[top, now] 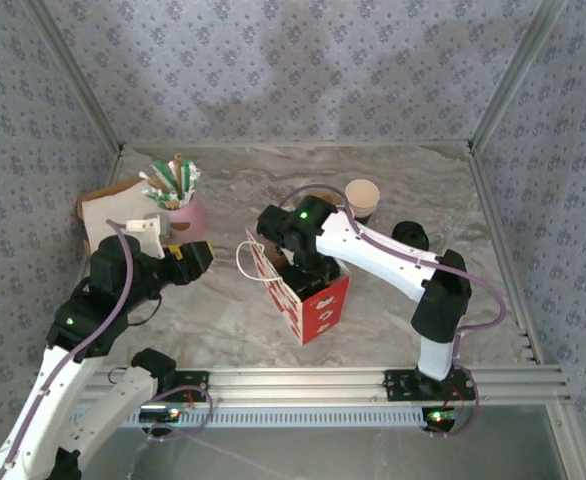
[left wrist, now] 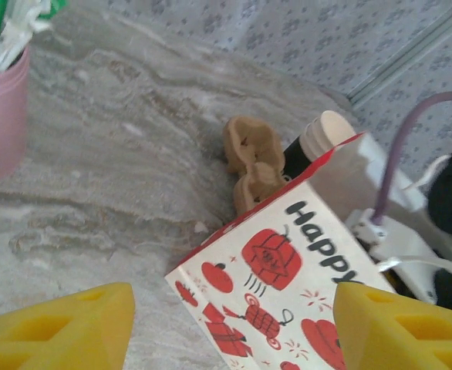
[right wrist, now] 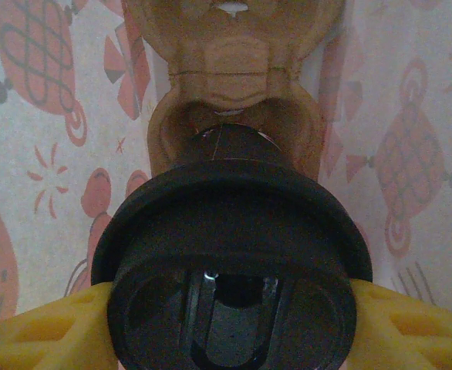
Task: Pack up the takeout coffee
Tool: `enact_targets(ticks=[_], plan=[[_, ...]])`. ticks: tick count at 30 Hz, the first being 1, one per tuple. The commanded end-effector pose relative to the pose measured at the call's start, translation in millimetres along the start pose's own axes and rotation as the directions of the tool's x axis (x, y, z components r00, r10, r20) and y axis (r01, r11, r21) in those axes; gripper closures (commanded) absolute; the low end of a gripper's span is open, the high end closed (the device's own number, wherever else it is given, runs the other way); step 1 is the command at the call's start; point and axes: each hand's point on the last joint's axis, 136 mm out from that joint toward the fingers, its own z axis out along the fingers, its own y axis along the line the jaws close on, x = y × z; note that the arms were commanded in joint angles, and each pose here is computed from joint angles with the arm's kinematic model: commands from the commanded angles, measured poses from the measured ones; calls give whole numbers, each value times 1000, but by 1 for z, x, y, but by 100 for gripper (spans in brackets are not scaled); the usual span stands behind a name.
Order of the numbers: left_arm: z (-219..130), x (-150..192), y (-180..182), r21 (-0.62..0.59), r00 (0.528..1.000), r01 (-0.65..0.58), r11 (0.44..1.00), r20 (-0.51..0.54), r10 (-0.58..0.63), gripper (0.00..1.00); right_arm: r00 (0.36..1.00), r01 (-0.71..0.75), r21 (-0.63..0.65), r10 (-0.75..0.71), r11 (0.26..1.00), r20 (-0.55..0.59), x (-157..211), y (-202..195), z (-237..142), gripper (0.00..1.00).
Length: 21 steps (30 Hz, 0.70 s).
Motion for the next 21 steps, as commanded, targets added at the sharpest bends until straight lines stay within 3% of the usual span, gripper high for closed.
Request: enact_targets(ticks=[1, 9, 21], plan=[[-5, -3, -15, 58, 998, -60, 997, -22, 61, 28, 1000, 7, -13, -7, 1000, -8, 6, -2, -4, 36], [0, -7, -50, 202, 991, -100, 974, -67, 116, 24, 1000, 4, -17, -4, 1000, -10, 6, -3, -4, 36], [19, 1, -71, 241, 975, -165, 957, -109, 195, 24, 1000, 3, -25, -3, 1000, -8, 1, -4, -1, 36]])
